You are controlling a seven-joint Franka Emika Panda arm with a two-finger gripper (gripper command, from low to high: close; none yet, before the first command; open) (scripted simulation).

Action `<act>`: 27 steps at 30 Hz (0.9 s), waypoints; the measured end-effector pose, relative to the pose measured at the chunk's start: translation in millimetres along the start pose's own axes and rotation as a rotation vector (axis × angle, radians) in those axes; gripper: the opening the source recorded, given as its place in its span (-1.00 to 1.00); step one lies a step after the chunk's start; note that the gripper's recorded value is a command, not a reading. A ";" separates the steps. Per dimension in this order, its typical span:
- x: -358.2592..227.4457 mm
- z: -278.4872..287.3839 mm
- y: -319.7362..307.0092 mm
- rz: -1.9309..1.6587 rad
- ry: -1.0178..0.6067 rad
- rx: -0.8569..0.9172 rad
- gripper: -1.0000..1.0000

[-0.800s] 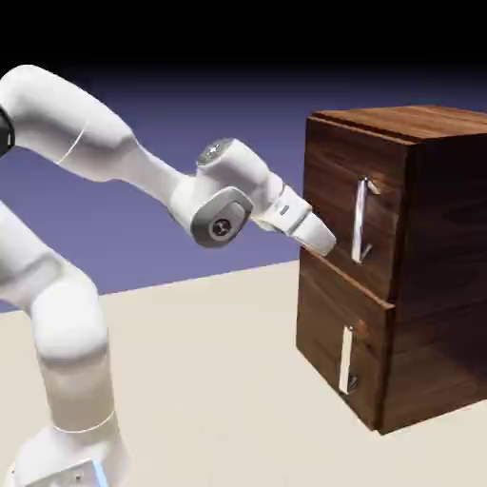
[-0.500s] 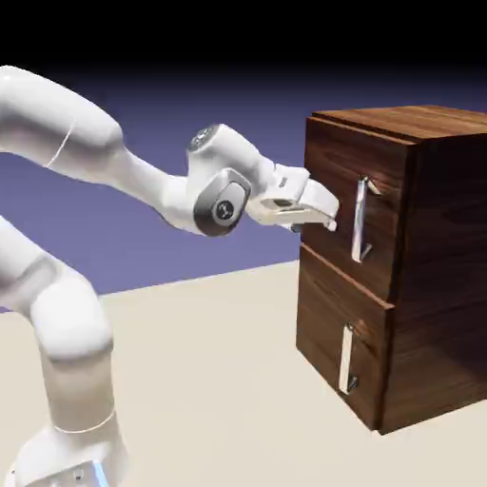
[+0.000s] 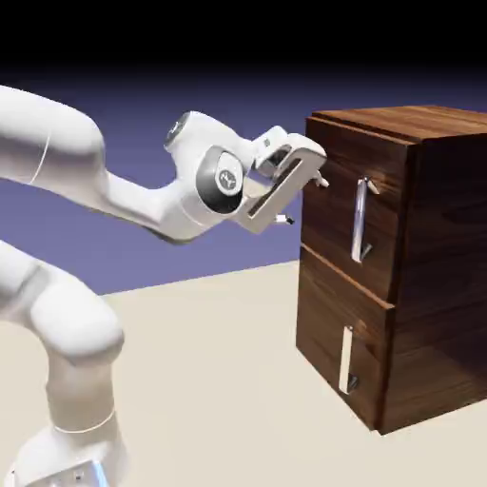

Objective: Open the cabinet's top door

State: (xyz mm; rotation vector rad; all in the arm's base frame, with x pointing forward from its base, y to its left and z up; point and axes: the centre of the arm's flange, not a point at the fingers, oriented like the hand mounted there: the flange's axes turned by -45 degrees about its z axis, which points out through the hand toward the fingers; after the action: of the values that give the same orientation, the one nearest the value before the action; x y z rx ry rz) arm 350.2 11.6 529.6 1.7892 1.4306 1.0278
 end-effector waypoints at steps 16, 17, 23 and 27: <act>-33.8 -12.6 -3.1 -0.742 -0.037 -0.201 0.00; -36.6 -12.1 -3.8 -0.786 -0.044 -0.214 0.00; -54.3 -5.7 -9.2 -1.046 -0.092 -0.293 0.00; -66.4 1.9 -14.0 -1.214 -0.134 -0.344 0.00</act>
State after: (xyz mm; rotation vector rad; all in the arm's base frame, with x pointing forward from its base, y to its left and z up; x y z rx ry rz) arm 337.6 -50.1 504.2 0.4908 1.7026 0.4204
